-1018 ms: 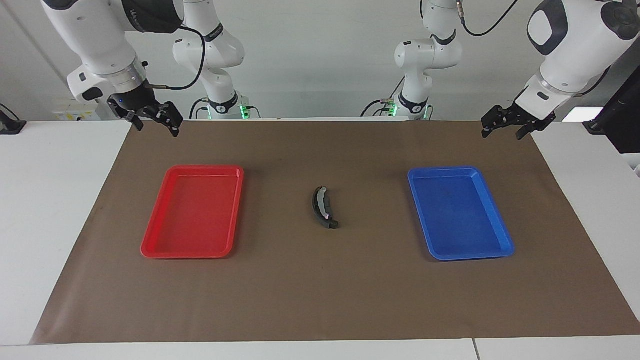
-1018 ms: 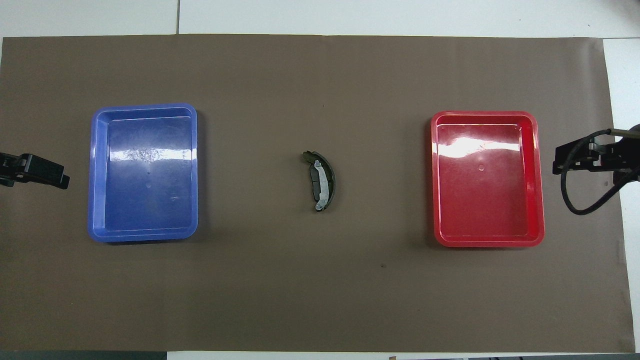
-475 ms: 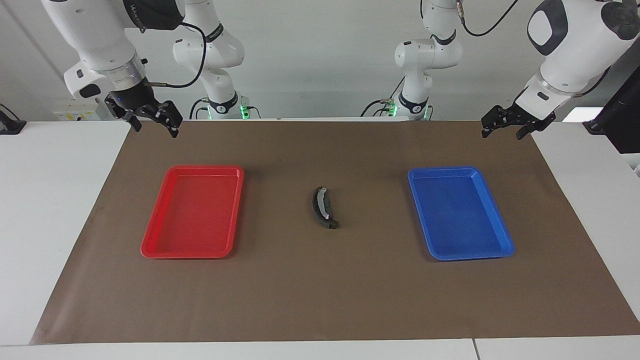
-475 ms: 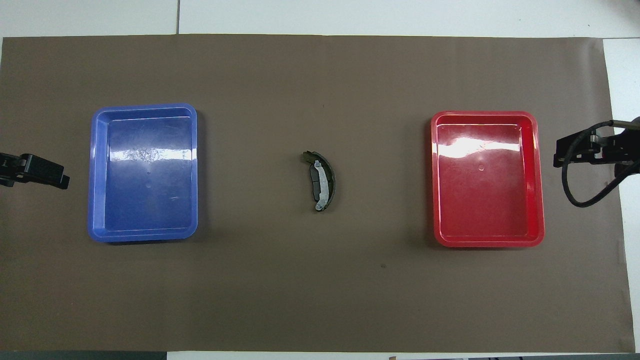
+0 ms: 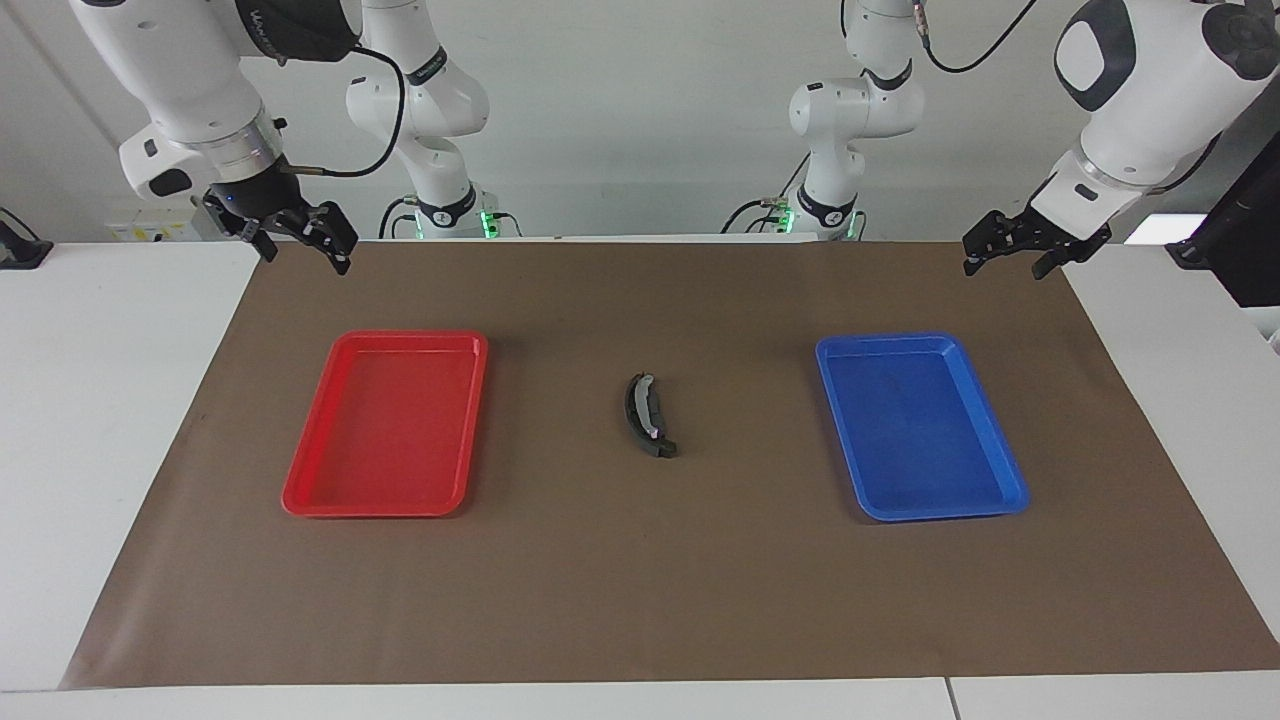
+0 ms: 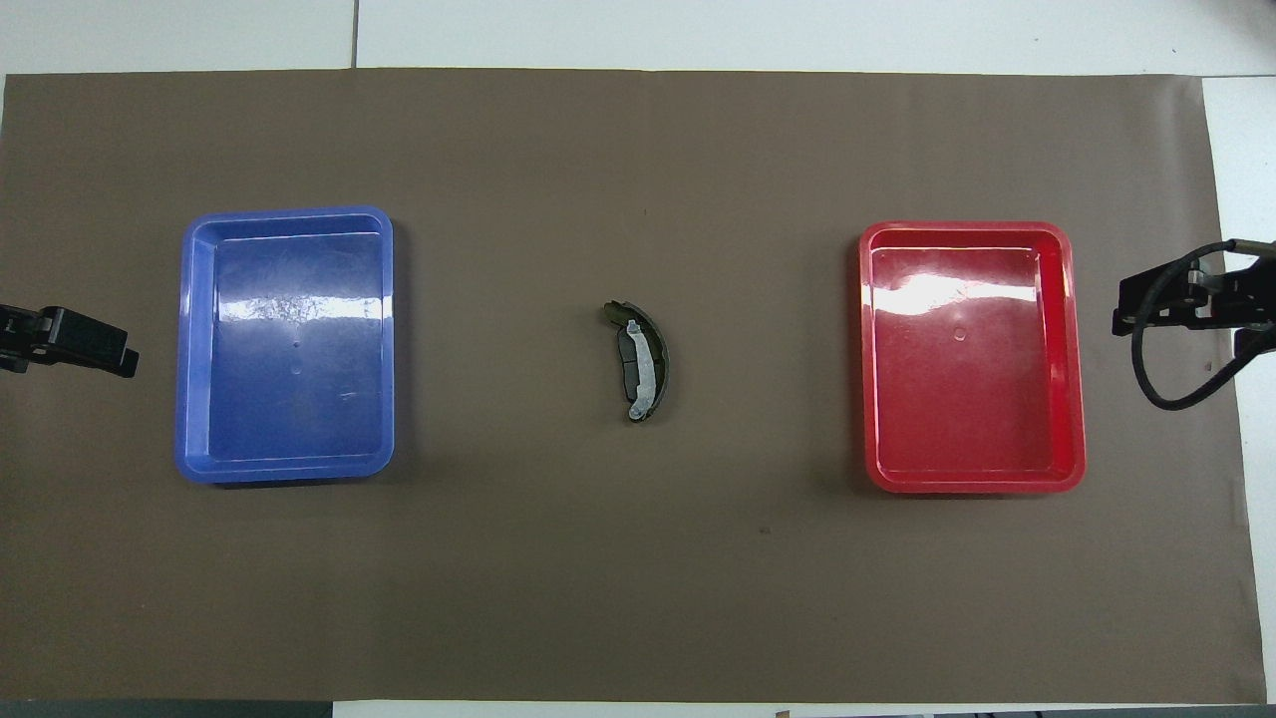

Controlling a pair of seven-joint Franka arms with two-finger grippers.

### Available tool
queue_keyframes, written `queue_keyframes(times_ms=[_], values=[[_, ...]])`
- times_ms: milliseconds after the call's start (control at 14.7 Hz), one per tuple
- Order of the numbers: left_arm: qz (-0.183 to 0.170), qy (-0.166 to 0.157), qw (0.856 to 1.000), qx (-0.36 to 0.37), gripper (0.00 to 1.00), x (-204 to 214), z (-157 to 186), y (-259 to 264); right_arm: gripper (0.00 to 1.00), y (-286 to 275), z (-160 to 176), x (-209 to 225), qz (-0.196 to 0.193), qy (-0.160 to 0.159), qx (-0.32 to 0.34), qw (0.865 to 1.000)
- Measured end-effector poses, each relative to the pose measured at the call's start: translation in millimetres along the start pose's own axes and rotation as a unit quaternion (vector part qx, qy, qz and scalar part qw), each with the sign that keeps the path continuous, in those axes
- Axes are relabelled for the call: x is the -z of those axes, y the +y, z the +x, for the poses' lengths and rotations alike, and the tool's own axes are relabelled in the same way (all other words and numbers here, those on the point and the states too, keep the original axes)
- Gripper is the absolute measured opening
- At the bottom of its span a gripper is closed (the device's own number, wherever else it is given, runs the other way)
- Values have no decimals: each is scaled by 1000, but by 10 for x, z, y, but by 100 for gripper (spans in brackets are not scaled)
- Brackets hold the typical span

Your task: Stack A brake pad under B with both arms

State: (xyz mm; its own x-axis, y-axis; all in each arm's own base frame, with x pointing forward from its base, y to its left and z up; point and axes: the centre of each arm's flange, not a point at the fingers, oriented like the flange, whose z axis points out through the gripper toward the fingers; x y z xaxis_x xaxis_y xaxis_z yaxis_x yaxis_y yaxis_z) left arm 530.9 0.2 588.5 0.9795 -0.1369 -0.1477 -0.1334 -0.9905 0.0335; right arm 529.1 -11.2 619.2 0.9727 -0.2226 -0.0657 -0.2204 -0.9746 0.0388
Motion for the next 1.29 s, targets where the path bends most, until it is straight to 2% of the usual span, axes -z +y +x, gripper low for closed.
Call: queue_keyframes(times_ms=[679, 1290], values=[[0, 0, 1000, 0, 100, 0, 0, 0, 100, 112, 27, 3, 2, 2, -10, 1000], [0, 0, 1000, 0, 100, 1, -1, 0, 100, -76, 10, 60, 3, 16, 38, 999]])
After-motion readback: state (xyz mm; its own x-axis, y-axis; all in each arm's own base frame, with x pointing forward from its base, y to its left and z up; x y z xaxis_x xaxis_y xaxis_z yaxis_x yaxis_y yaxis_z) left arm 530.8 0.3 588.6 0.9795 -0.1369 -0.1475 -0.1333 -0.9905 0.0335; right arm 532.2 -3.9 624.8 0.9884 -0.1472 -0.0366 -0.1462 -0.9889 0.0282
